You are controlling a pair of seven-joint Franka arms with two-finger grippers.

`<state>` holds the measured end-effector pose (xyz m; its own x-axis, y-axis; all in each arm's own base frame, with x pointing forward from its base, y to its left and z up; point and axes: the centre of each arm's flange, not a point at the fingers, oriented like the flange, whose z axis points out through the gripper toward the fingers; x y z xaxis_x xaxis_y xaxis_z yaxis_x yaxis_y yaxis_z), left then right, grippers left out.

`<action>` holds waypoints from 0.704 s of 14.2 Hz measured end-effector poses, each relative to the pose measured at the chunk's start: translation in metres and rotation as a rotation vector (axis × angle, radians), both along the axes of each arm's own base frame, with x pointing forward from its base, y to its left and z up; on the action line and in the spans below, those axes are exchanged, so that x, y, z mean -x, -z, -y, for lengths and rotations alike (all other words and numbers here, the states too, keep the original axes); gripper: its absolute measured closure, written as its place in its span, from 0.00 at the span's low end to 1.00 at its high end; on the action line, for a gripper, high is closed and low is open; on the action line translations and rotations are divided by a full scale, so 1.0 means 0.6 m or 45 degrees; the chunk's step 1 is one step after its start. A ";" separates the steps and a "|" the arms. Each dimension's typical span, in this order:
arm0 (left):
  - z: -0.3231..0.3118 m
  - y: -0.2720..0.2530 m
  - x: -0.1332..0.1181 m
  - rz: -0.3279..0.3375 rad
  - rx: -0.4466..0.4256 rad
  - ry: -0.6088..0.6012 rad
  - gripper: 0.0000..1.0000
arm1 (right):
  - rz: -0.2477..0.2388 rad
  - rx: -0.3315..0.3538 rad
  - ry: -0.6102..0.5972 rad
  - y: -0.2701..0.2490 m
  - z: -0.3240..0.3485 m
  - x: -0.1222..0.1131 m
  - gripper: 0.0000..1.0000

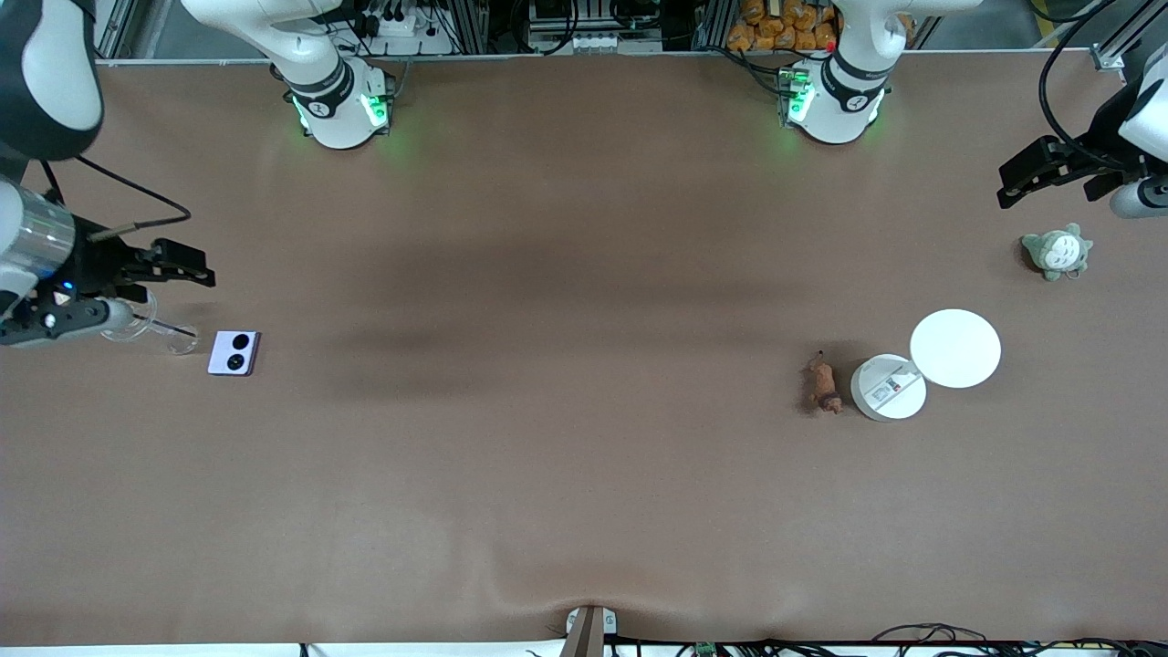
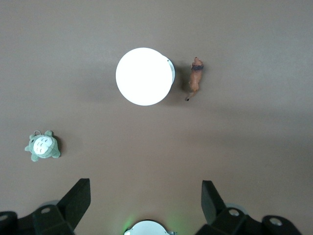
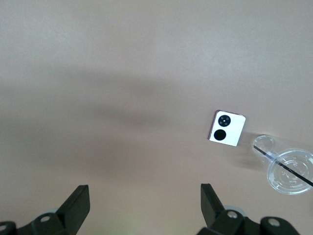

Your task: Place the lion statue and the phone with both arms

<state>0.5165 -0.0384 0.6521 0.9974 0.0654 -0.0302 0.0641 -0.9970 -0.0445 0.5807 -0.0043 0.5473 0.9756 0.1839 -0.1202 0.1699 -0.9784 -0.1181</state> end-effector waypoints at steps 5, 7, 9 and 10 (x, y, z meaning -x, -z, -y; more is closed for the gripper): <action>0.021 0.001 0.003 -0.006 -0.003 0.029 0.00 | 0.016 0.069 0.084 -0.038 0.032 0.015 0.00; 0.019 0.001 0.003 -0.007 -0.003 0.027 0.00 | 0.025 0.111 0.109 -0.084 0.014 0.043 0.00; 0.017 -0.003 0.007 -0.007 -0.002 0.025 0.00 | 0.030 0.122 0.123 -0.125 -0.002 0.075 0.00; 0.016 -0.007 0.010 -0.005 -0.002 0.023 0.00 | 0.040 0.123 0.131 -0.139 -0.001 0.084 0.00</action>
<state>0.5106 -0.0478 0.6562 0.9983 0.0477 -0.0342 0.0460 -0.9979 -0.0465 0.5301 -0.0040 0.6306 0.9922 0.0719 -0.1014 0.0703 -0.9973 -0.0191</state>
